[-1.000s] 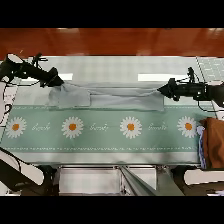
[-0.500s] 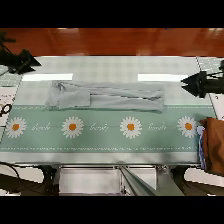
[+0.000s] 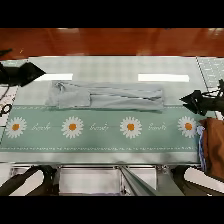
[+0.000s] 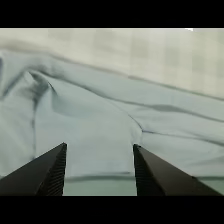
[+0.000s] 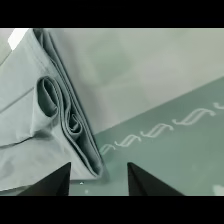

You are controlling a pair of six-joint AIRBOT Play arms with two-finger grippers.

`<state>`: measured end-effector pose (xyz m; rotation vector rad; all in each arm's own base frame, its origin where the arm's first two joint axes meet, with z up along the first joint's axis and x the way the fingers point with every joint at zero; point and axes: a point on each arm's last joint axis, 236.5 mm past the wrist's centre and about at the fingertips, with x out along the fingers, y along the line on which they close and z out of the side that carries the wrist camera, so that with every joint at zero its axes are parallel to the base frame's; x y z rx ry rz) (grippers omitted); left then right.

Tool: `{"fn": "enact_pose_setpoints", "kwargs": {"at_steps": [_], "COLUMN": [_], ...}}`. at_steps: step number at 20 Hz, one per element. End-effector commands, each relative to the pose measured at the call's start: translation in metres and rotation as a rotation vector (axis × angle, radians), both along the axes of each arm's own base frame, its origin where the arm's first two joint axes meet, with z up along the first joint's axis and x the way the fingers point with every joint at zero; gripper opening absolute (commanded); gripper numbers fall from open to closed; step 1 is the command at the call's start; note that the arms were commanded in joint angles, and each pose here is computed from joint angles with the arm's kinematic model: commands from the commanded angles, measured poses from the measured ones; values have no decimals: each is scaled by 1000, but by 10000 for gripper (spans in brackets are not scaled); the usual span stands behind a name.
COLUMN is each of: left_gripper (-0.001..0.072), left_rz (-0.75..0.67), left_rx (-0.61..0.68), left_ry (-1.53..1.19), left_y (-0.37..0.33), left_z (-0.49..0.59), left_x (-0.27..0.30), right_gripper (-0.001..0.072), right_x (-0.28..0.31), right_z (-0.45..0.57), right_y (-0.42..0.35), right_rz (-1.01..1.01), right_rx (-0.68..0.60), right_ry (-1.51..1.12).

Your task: Fold the shirts.

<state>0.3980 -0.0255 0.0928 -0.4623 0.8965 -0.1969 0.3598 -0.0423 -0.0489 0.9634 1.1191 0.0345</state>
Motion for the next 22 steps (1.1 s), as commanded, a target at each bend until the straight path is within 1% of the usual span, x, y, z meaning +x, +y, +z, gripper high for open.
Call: {"fn": "enact_pose_setpoints", "kwargs": {"at_steps": [1, 7, 12, 18, 19, 20, 21, 22], "left_gripper": [505, 505, 505, 505, 505, 505, 505, 505], "left_rz": [-27, -50, -50, -48, -48, -48, -48, -48], "left_rx": [-10, -17, -16, -16, -16, -16, -16, -15], "left_ry": [10, 18, 18, 17, 18, 17, 17, 17], "left_y": [-28, -37, -37, -36, -36, -36, -36, -36], "left_z": [-28, -30, -30, -30, -30, -30, -30, -30], "left_x": [-31, -33, -33, -32, -32, -32, -32, -32], "right_gripper": [422, 422, 422, 413, 347, 227, 87, 23], "right_x": [20, 50, 76, 81, 81, 81, 82, 84], "right_z": [-22, -42, -41, -54, -54, -53, -51, -45], "right_y": [24, 55, 75, 110, 114, 116, 118, 121], "right_rz": [-12, 78, 98, 154, 160, 160, 163, 177], "right_rx": [111, 159, 197, 211, 207, 212, 224, 235], "right_ry": [-4, 37, 18, 62, 61, 58, 50, 28]}}
